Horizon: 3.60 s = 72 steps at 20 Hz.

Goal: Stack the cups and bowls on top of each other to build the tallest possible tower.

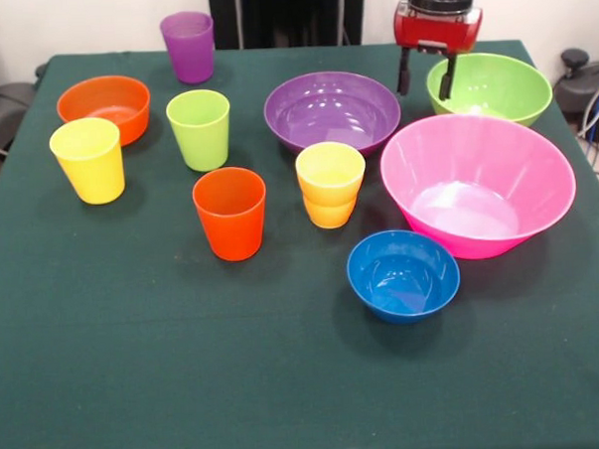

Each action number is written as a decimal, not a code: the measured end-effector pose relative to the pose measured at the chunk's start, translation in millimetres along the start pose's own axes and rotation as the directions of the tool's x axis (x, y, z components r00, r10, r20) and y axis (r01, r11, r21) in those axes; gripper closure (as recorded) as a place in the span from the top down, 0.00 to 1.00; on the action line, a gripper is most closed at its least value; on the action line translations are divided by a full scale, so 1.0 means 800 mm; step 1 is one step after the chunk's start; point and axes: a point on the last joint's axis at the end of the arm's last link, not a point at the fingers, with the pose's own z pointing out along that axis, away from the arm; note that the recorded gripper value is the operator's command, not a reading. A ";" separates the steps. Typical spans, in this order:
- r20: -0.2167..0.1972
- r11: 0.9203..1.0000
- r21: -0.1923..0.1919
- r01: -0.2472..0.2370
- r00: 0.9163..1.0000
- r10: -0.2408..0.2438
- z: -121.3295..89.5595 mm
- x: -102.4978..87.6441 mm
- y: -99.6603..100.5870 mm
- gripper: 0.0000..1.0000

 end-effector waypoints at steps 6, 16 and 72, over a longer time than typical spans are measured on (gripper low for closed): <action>0.014 1.000 -0.006 -0.001 1.000 0.001 -0.006 -0.006 0.003 1.00; 0.049 1.000 -0.023 0.004 0.999 -0.003 -0.026 -0.019 0.011 1.00; -0.025 0.999 0.003 0.036 0.999 -0.036 0.008 0.021 -0.002 0.00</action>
